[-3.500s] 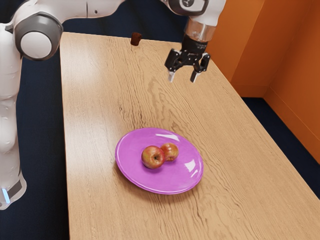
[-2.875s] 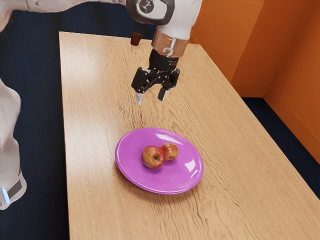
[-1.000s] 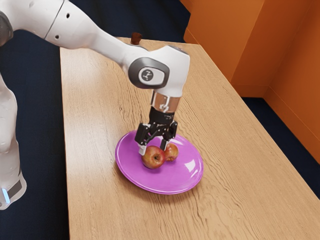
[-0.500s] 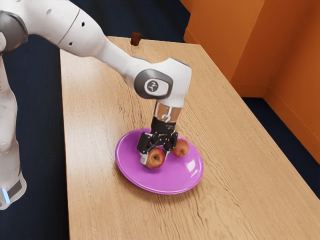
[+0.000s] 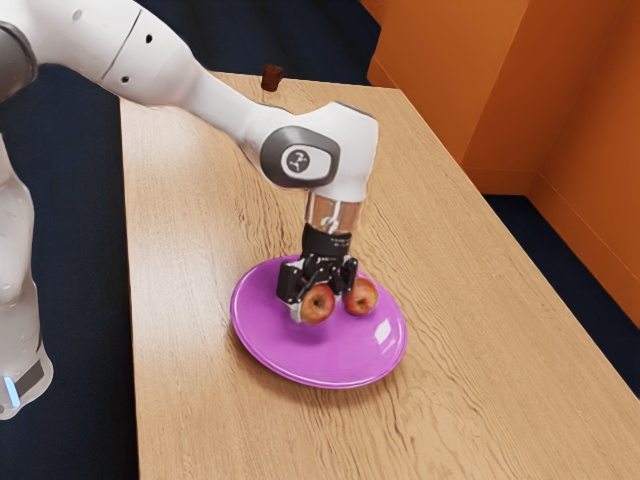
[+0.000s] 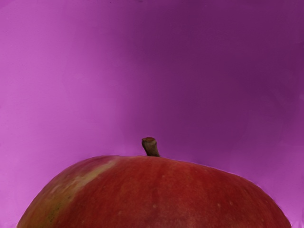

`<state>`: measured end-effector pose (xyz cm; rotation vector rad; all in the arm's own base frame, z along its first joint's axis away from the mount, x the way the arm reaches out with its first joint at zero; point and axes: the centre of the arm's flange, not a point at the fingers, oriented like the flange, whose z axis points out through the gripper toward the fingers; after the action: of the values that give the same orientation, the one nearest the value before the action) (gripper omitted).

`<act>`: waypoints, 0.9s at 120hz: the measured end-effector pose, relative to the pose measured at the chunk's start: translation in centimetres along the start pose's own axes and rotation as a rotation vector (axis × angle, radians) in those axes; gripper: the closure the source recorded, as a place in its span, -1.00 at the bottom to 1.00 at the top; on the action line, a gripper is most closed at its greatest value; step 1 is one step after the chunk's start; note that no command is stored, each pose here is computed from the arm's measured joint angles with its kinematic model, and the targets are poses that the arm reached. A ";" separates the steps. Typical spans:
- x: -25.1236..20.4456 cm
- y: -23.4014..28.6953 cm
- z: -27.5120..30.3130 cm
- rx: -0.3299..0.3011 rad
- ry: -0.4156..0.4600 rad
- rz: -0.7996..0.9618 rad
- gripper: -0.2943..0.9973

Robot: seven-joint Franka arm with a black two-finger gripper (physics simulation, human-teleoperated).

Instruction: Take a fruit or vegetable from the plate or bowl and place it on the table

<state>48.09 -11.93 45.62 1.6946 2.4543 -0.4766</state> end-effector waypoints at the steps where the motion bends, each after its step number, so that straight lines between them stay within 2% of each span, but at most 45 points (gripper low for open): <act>1: 0.0 -0.2 -0.3 -0.006 -0.001 0.002 -0.06; 12: 0.8 -1.6 -4.4 -0.097 -0.010 0.007 -0.04; 21: 4.2 -0.8 -8.4 -0.187 -0.009 -0.048 0.10; 31: 9.3 0.6 -12.4 -0.273 0.001 -0.141 0.08; 47: 17.8 2.6 -16.2 -0.344 0.013 -0.285 0.08; 56: 20.2 2.8 -17.2 -0.360 0.020 -0.307 0.07; 77: 19.7 1.9 -18.8 -0.397 0.035 -0.248 -0.31; 99: 20.1 1.2 -20.4 -0.414 0.039 -0.217 -0.48; 102: 18.6 1.5 -21.7 -0.430 0.047 -0.184 -0.49; 108: 12.9 2.6 -27.4 -0.476 0.063 -0.085 -0.51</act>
<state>47.89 9.27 67.43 1.4294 2.4289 0.1515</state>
